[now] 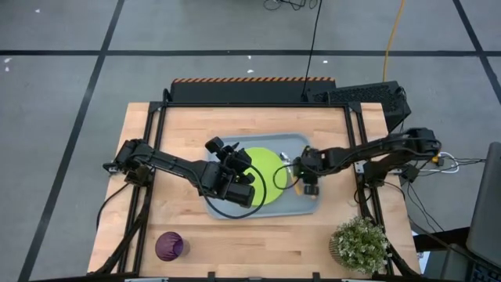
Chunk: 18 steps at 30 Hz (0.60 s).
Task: Pick and place plate/cup/fork/spoon on tray
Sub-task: Adjust the yellow spoon on the gray serving tray
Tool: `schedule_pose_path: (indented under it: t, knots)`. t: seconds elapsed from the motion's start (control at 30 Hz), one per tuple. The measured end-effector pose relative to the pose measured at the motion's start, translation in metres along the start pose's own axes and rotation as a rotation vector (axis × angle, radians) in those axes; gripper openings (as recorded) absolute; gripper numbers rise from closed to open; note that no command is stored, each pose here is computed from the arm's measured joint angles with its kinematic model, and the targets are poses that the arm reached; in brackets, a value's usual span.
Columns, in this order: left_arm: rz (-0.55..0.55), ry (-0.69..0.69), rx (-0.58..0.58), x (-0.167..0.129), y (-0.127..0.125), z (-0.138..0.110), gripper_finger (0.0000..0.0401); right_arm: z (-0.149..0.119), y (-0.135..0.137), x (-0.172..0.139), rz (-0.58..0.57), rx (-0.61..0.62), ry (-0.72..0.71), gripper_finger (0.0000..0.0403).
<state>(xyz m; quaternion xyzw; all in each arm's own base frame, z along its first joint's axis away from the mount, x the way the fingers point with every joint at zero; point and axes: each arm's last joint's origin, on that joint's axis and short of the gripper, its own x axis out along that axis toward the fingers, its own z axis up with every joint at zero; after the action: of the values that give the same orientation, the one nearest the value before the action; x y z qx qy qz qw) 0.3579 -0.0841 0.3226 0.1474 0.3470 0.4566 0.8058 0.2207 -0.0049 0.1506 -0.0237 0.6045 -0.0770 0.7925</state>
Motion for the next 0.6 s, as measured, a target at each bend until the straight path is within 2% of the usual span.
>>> schedule_pose_path:
  t: [0.17,0.3,0.47,0.6]
  knots:
    - [0.000,0.000,0.000,0.000,0.000,0.000,0.0120,0.003,-0.008,-0.038,-0.044,-0.027,-0.188,0.0121]
    - [0.000,-0.001,-0.003,0.000,0.000,0.000,0.0120,0.008,-0.016,-0.056,-0.104,-0.055,-0.334,0.0121]
    - [-0.001,-0.002,-0.005,0.000,0.000,0.000,0.0120,0.019,-0.027,-0.050,-0.136,-0.113,-0.384,0.0121]
    - [-0.001,-0.002,-0.006,0.000,0.000,0.000,0.0120,0.026,-0.033,-0.028,-0.095,-0.149,-0.334,0.0121]
